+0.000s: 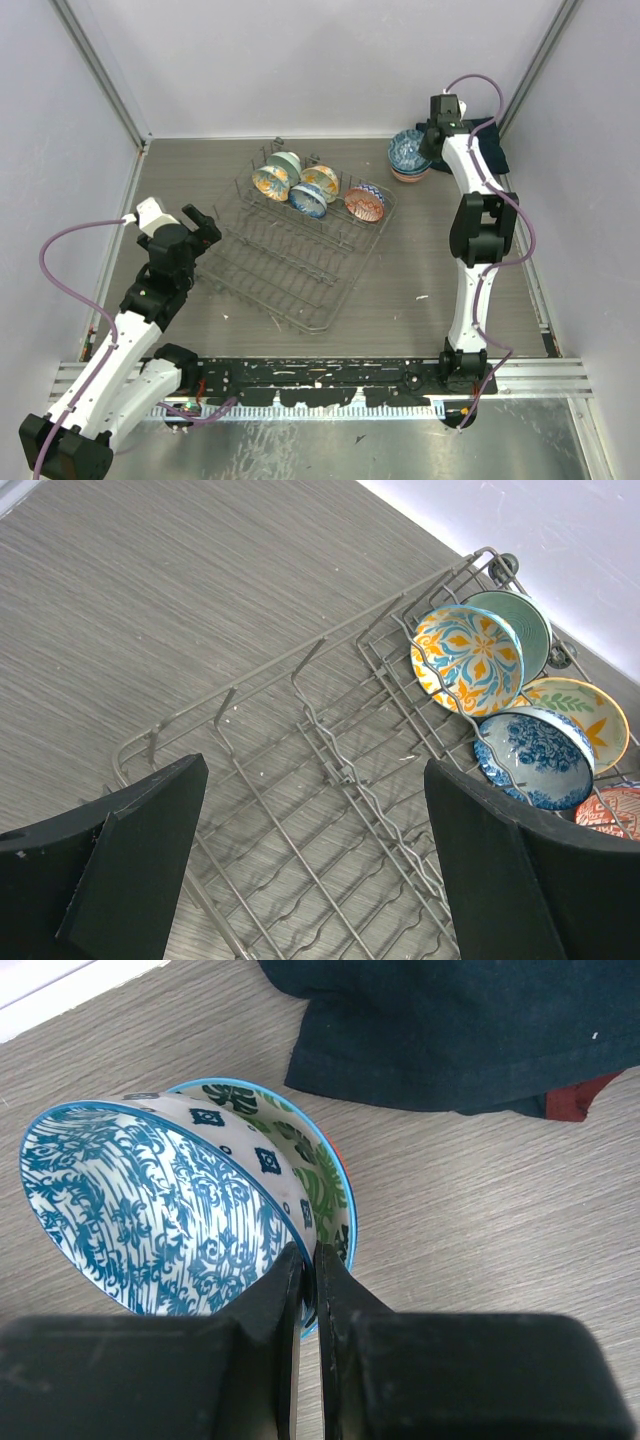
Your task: Unload the bowls from the dish rack
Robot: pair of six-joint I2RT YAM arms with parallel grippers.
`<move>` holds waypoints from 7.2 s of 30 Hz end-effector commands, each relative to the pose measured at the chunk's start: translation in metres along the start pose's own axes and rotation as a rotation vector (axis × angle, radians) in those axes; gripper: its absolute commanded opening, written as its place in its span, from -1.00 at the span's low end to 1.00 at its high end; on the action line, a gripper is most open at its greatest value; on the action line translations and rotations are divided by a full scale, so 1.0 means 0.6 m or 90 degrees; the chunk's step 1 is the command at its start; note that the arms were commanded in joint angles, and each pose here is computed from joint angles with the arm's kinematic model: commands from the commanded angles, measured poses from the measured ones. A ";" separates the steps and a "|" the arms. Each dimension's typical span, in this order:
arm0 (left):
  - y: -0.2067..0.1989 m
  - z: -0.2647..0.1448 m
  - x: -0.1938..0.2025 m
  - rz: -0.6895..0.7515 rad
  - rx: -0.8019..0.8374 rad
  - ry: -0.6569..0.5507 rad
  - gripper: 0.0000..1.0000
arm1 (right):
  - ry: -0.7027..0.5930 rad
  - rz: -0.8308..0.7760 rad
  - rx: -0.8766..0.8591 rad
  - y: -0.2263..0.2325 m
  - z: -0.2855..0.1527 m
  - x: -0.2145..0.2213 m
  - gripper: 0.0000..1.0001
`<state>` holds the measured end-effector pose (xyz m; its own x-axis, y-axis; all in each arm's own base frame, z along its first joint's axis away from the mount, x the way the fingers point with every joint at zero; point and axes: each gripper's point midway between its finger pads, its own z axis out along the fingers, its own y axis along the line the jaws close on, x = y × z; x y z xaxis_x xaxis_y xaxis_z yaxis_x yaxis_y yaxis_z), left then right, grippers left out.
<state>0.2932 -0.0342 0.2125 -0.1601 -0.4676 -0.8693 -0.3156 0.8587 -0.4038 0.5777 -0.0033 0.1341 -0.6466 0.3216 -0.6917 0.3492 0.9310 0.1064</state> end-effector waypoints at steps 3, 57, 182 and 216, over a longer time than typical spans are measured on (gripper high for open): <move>-0.010 -0.003 -0.026 -0.011 0.010 -0.031 0.96 | -0.090 0.040 -0.025 0.012 -0.029 -0.083 -0.89; -0.012 -0.006 -0.028 -0.012 0.018 -0.032 0.96 | -0.338 -0.494 -0.215 0.412 -0.392 0.185 -0.11; -0.012 -0.005 -0.027 -0.013 0.017 -0.033 0.96 | -0.344 -0.102 -0.130 0.166 -0.382 0.027 -0.99; -0.013 -0.005 -0.026 -0.014 0.018 -0.032 0.96 | -0.048 0.230 -0.088 -0.132 -0.127 0.190 -0.99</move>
<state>0.2928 -0.0339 0.2169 -0.1477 -0.4671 -0.8718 -0.3072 0.8595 -0.4084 0.3945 -0.0224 0.0713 -0.5431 0.5998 -0.5876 0.4842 0.7955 0.3644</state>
